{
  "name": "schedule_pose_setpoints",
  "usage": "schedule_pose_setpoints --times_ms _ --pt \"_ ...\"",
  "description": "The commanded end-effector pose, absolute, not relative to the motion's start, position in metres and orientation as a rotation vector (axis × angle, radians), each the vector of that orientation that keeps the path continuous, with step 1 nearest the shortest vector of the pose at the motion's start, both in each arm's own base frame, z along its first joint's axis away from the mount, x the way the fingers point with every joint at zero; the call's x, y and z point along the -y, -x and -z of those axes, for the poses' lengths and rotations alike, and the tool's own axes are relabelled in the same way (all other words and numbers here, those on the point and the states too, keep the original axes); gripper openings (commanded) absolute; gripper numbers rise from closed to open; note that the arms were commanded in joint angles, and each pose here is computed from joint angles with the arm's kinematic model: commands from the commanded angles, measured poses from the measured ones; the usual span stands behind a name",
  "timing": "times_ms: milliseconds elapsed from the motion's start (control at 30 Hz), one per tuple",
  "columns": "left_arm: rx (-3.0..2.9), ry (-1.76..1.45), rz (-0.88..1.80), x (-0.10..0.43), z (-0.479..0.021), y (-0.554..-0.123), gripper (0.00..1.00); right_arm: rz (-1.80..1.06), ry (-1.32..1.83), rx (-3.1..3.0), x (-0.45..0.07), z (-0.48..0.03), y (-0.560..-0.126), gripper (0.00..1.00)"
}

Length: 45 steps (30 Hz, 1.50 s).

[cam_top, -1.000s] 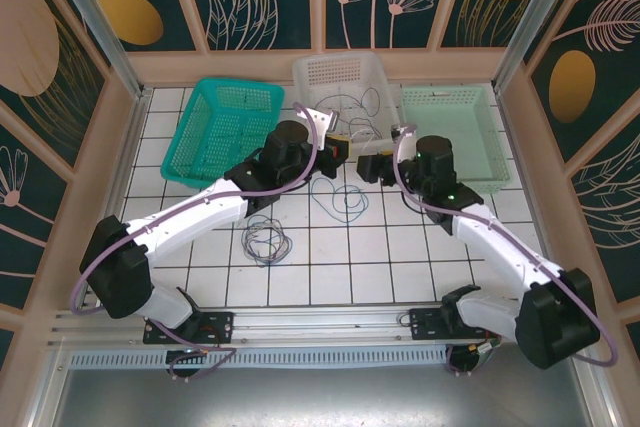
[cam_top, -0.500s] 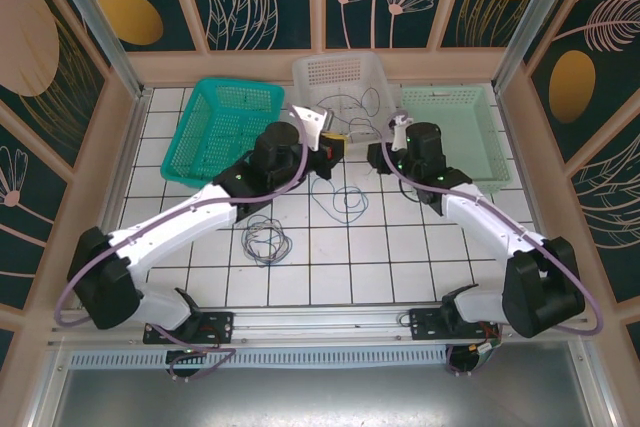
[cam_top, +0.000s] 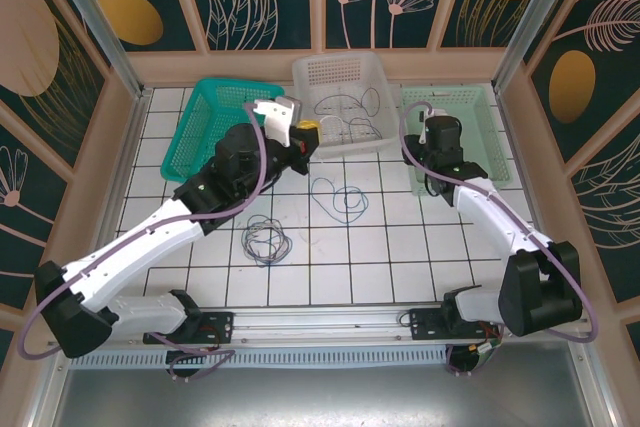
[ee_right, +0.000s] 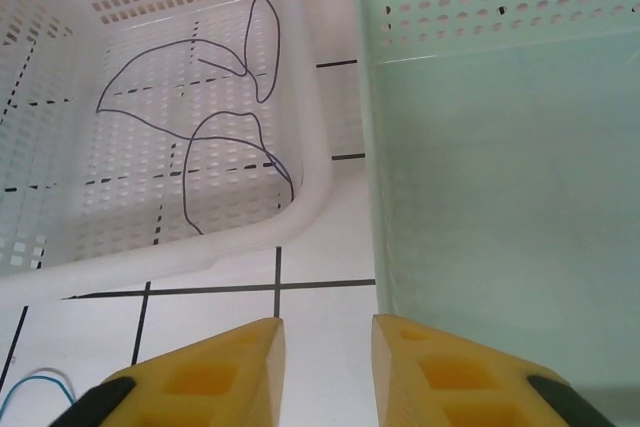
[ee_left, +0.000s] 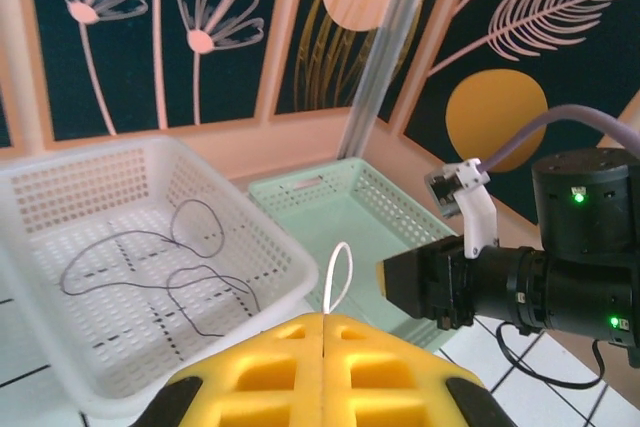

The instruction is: Untangle the cables

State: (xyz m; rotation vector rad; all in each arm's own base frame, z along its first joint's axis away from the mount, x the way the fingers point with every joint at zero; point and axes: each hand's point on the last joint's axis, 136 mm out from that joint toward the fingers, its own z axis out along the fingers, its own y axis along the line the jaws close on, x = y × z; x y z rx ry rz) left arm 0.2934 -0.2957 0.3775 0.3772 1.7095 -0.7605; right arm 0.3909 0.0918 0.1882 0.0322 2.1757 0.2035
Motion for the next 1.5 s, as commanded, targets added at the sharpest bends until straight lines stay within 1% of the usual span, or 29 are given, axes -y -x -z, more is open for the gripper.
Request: schedule_pose_setpoints --times_ms 0,133,233,400,567,700,833,967,1167,1367,1400,1433,1467 --pt "-1.666 -0.321 0.682 0.275 -0.399 -0.294 0.00 -0.284 -0.020 -2.133 -0.101 -0.205 -0.389 0.33" --pt "-1.652 -0.272 0.559 0.257 -0.408 -0.303 0.00 -0.410 0.020 -2.111 -0.122 -0.208 -0.378 0.38" --pt "-1.633 -0.211 0.461 0.238 -0.416 -0.316 0.02 -0.459 0.066 -2.120 -0.137 -0.201 -0.368 0.41" --pt "-1.616 -0.119 0.373 0.201 -0.428 -0.341 0.03 -0.509 0.130 -2.146 -0.157 -0.185 -0.353 0.46" --pt "-1.622 -0.068 0.232 0.170 -0.432 -0.366 0.03 -0.548 0.179 -2.190 -0.174 -0.166 -0.343 0.50" --pt "-1.602 -0.053 0.212 0.158 -0.447 -0.370 0.04 -0.583 0.206 -2.211 -0.184 -0.157 -0.337 0.51" --pt "-1.605 0.020 0.053 0.128 -0.449 -0.378 0.05 -0.636 0.266 -2.277 -0.197 -0.134 -0.325 0.54" --pt "-1.676 0.086 -0.115 0.093 -0.417 -0.395 0.05 -0.633 0.295 -2.345 -0.205 -0.114 -0.316 0.59" --pt "-1.832 0.118 -0.141 0.070 -0.334 -0.428 0.05 -0.642 0.327 -2.354 -0.215 -0.112 -0.311 0.60" --pt "-1.958 0.165 -0.186 0.052 -0.272 -0.442 0.05 -0.594 0.339 -2.401 -0.211 -0.100 -0.303 0.61" --pt "-1.970 0.177 -0.181 0.049 -0.265 -0.443 0.06 -0.571 0.332 -2.418 -0.208 -0.095 -0.302 0.60" --pt "-1.984 0.190 -0.170 0.047 -0.257 -0.444 0.09 -0.542 0.313 -2.441 -0.204 -0.090 -0.302 0.60" --pt "-1.997 0.201 -0.157 0.045 -0.250 -0.445 0.14 -0.515 0.296 -2.463 -0.200 -0.084 -0.302 0.60"
